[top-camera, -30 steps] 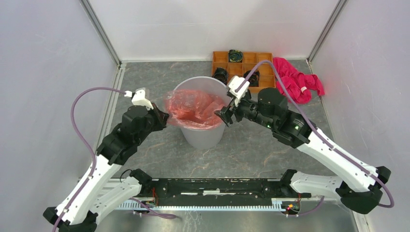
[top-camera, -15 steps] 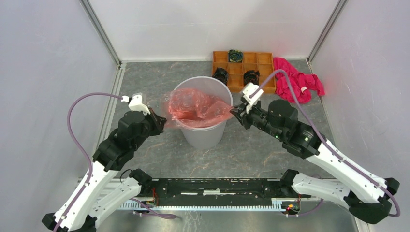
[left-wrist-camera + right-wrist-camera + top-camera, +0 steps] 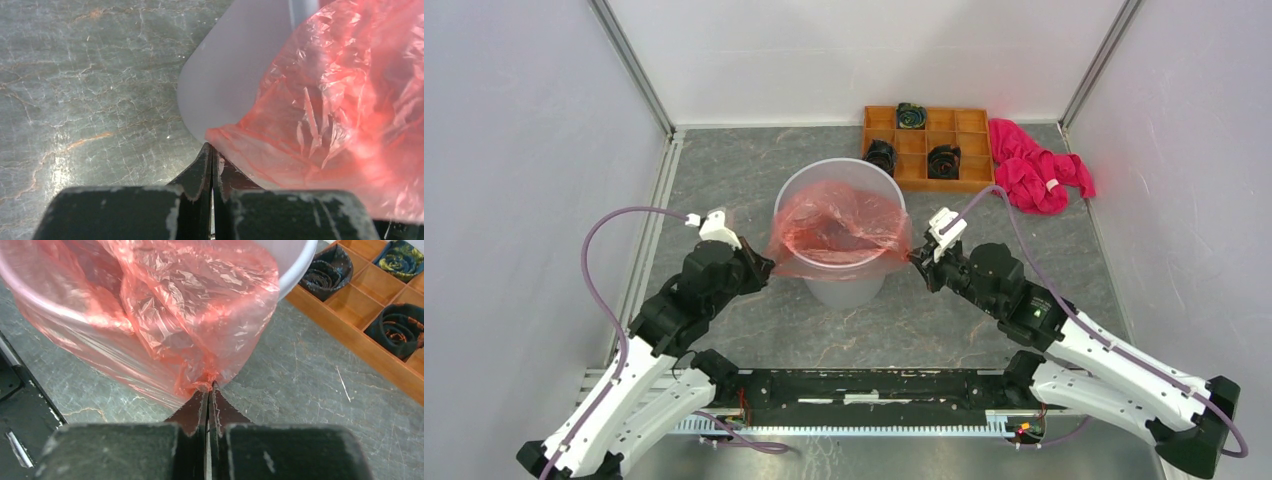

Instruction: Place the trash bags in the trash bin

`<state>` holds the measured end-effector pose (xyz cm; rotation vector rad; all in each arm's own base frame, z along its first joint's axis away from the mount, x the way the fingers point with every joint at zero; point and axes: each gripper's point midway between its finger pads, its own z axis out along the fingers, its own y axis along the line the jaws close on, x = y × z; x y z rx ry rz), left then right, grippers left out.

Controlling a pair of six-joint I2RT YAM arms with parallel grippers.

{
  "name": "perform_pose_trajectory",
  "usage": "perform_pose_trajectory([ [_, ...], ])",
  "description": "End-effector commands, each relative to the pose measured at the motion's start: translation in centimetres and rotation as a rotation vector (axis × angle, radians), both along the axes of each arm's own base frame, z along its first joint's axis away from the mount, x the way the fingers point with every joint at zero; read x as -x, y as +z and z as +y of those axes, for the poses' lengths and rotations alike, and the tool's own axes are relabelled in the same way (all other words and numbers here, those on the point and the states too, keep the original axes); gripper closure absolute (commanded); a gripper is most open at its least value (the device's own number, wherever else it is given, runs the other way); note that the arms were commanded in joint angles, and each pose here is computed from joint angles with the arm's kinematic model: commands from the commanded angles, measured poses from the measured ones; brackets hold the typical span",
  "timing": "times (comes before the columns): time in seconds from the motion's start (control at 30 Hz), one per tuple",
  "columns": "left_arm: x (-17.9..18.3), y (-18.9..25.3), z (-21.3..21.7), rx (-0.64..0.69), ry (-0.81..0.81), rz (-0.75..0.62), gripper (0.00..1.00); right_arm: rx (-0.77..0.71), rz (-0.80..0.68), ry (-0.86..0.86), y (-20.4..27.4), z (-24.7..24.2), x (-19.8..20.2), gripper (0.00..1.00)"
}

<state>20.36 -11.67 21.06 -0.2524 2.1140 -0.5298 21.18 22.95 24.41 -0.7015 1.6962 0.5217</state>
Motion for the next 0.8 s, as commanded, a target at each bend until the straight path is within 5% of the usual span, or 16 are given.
perform_pose_trajectory([
  [0.0,-0.7,-0.9,0.2,0.041,0.080,0.031,0.98,-0.039,-0.068,0.006,0.7,-0.3,0.0,0.99],
  [0.13,-1.2,-1.3,-0.4,0.083,0.076,0.002,0.98,-0.031,-0.084,-0.080,-0.8,-1.3,-1.1,0.94],
  [0.33,-2.9,-1.3,-0.7,0.024,0.082,-0.003,0.98,0.150,-0.076,-0.188,-0.1,-3.0,-3.0,0.54],
  [0.57,-2.7,0.2,-0.8,0.045,0.065,-0.042,0.98,0.169,-0.126,0.004,3.7,-3.7,0.8,0.18],
  [0.77,-2.6,0.3,-1.0,0.043,0.047,-0.036,0.98,0.078,-0.244,0.127,9.4,-2.3,2.3,0.05],
])
